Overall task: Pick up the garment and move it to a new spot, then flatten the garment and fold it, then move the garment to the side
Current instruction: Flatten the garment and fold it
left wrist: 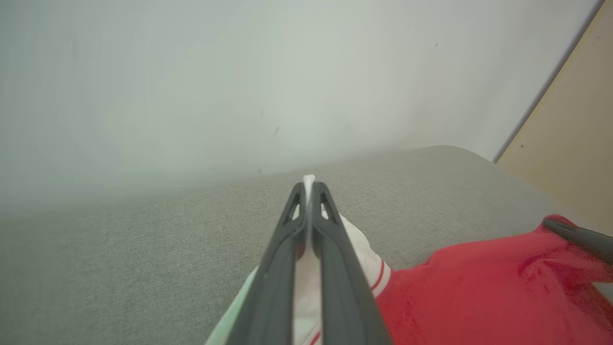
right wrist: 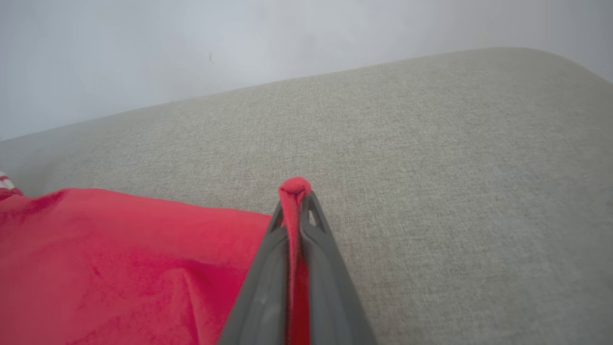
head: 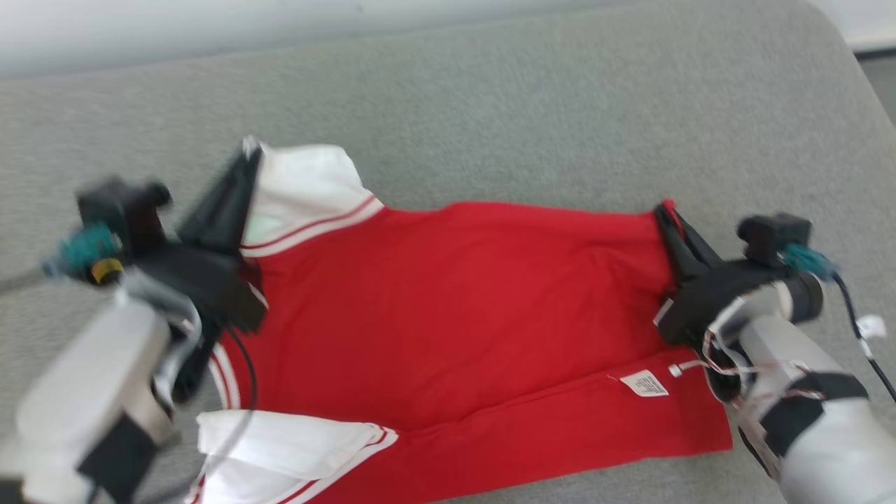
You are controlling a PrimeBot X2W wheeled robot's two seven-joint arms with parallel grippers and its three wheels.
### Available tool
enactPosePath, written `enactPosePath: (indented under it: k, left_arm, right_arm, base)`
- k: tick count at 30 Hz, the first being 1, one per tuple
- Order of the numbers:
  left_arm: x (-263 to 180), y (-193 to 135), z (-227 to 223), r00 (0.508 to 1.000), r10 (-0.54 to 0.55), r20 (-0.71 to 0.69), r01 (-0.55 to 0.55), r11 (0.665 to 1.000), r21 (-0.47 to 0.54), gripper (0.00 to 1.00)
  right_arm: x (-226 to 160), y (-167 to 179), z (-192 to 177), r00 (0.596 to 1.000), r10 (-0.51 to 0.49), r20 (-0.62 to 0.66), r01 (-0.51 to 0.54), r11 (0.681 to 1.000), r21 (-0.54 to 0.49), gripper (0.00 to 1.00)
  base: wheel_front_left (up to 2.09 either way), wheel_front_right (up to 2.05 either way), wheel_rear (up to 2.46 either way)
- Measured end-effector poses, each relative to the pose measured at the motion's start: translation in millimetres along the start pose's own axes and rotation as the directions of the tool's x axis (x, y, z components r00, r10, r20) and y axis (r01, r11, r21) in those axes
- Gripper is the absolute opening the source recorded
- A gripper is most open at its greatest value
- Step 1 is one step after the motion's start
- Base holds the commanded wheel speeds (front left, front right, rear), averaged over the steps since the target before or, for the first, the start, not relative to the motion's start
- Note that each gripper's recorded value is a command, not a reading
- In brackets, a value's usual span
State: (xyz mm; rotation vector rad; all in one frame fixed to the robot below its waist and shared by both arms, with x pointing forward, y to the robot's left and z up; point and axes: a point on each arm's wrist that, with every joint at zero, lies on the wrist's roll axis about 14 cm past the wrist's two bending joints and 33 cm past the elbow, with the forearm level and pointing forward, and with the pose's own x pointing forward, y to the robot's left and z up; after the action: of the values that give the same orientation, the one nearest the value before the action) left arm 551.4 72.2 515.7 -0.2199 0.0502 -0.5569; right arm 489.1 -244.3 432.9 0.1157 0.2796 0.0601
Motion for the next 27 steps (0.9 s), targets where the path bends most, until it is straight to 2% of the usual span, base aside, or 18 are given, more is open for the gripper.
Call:
enactPosePath:
  k: [6,10,15,27]
  left_arm:
    - [-48,-14,10,0.997,0.043,0.069,-0.042,0.999,-0.019,0.0]
    - [-81,-22,1,0.993,0.086,0.077,-0.081,0.995,-0.058,0.0]
    - [-112,-29,-10,0.986,0.145,0.085,-0.133,0.982,-0.133,0.0]
    - [-155,-33,-40,0.972,0.231,0.039,-0.219,0.954,-0.206,0.0]
  right_arm:
    - [-20,3,8,0.997,0.004,0.073,-0.009,0.997,0.071,0.0]
    - [-31,8,8,0.995,0.009,0.104,-0.02,0.994,0.107,0.0]
    - [-46,8,3,0.994,0.001,0.11,-0.014,0.993,0.113,0.0]
    - [-65,0,1,0.993,-0.019,0.119,0.007,0.995,0.098,0.0]
  base:
    - [0.0,0.0,0.0]
    - [0.0,0.0,0.0]
    - [0.0,0.0,0.0]
    - [0.0,0.0,0.0]
